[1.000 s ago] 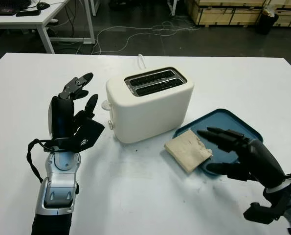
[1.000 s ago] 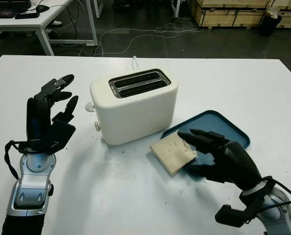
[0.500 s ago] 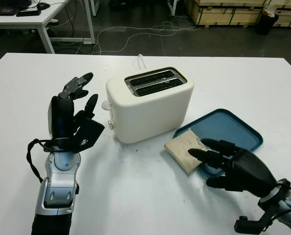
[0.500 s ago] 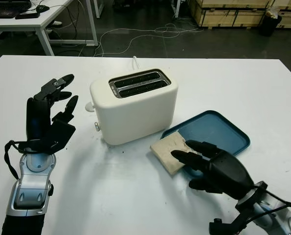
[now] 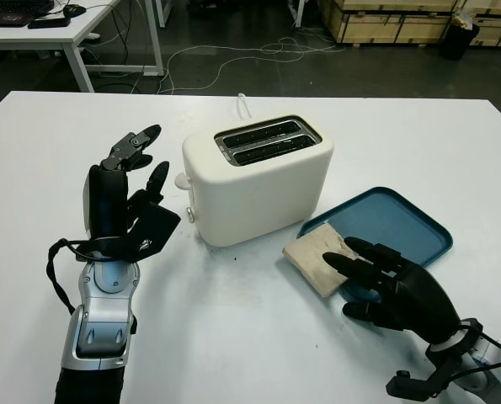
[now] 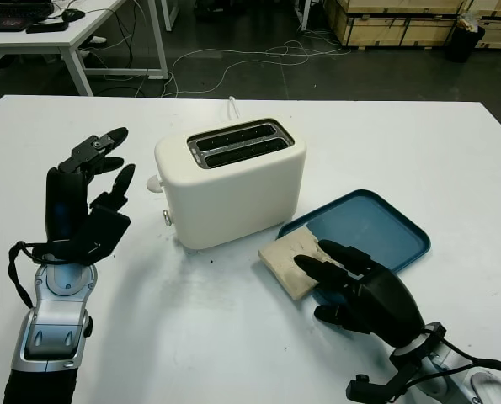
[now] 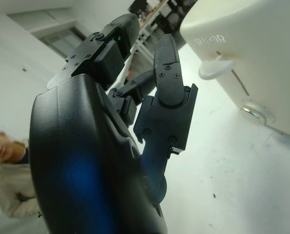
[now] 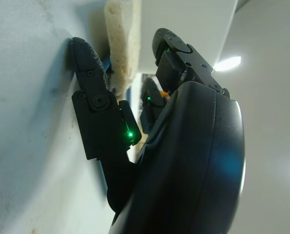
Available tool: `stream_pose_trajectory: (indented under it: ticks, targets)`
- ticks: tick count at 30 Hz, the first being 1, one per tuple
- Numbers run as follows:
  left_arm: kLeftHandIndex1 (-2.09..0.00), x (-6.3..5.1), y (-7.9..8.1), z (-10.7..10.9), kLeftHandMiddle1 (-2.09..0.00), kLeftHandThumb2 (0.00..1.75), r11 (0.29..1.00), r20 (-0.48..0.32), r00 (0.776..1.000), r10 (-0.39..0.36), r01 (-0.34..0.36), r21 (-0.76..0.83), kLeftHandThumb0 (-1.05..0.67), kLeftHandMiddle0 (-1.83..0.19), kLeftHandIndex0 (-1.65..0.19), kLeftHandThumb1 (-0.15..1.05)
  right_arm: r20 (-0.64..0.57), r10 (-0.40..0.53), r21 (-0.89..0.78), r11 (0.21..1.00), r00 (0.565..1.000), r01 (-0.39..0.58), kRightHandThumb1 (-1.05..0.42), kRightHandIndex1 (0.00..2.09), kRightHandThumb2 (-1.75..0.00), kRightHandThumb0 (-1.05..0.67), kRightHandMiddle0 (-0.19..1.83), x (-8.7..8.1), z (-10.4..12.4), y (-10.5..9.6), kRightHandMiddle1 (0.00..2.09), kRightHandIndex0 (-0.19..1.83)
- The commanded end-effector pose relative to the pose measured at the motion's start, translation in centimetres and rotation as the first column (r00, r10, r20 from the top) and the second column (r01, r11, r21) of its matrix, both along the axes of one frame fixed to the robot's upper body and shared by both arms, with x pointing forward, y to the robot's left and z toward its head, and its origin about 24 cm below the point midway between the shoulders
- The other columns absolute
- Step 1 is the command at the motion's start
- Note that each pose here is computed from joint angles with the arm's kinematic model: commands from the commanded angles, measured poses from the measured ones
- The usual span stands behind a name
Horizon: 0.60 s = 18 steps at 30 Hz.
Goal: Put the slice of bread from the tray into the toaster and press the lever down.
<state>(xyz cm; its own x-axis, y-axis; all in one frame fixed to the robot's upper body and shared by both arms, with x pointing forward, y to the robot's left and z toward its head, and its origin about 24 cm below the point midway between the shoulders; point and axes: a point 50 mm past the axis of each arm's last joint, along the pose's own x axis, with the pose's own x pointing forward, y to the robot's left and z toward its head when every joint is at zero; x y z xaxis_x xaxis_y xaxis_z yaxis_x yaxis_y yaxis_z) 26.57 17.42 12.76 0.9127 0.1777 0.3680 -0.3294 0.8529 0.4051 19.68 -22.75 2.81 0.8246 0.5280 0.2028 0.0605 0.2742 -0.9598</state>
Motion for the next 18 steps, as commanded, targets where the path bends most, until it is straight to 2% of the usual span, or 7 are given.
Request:
stream_pose_trajectory:
  ticks: [1,6,18]
  targets:
    - [-0.12,0.09,-0.19,0.67,-0.84,0.46,1.000,0.028,1.000,0.001,-0.002,0.006,-0.39,-0.46,-0.65,0.92,0.060,-0.009,-0.055,0.998,0.998,0.012,-0.79,0.01,-0.01,-0.42,0.49,0.22,-0.26,-0.33,0.01,0.40]
    - [-0.12,0.07,-0.15,0.80,-0.82,0.45,1.000,0.030,1.000,0.003,-0.003,0.004,-0.38,-0.47,-0.65,0.92,0.146,0.009,-0.101,0.995,0.989,0.006,-0.81,0.01,-0.01,-0.38,0.47,0.36,-0.58,-0.49,0.00,0.39]
    - [-0.12,0.04,0.09,1.23,-0.81,0.43,1.000,0.062,0.998,0.022,-0.023,0.015,-0.37,-0.50,-0.68,0.92,0.202,0.073,-0.140,0.989,0.977,-0.045,-0.86,0.00,-0.01,-0.32,0.47,0.36,0.09,-0.30,0.00,0.40]
